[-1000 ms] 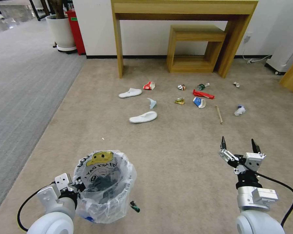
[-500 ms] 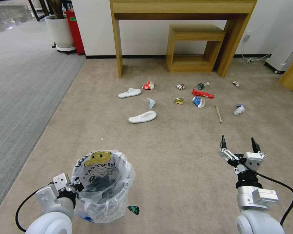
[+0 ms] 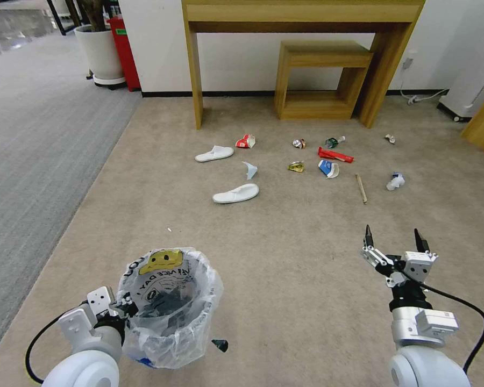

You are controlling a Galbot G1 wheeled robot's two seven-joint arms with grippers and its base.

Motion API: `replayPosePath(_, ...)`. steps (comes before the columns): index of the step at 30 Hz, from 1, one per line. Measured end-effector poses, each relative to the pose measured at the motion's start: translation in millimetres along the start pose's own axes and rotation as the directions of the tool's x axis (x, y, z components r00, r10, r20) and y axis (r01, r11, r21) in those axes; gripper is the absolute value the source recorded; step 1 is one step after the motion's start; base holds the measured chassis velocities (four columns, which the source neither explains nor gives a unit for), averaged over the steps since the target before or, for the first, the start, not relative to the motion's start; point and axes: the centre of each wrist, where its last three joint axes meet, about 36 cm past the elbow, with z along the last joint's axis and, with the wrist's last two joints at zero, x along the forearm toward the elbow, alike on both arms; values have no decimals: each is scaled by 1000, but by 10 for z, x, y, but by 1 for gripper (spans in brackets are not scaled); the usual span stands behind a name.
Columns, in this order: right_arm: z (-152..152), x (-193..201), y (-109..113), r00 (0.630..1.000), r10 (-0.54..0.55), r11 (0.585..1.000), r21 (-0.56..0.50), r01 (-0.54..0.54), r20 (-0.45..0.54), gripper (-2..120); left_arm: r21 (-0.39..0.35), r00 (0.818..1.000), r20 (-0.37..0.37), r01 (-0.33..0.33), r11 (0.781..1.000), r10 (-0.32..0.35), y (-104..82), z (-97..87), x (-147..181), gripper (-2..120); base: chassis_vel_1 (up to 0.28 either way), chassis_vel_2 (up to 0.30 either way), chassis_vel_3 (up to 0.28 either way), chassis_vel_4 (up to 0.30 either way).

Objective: Pick up the trash bin and place the garbage on the floor into it.

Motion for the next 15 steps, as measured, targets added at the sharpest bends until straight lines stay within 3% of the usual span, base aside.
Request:
replayPosePath(7,20,3,2,1000,-2,1000,-4,2,14,100,0,1000,2,1,1000,-1,1,-3,-9,1,84,93,-98,-77)
replayPosePath(15,18,-7,-1,1000,-1,1000,-11,2,24,100,1,1000,3,1,1000,-1,4,-8,-17,1,0,0,0,0)
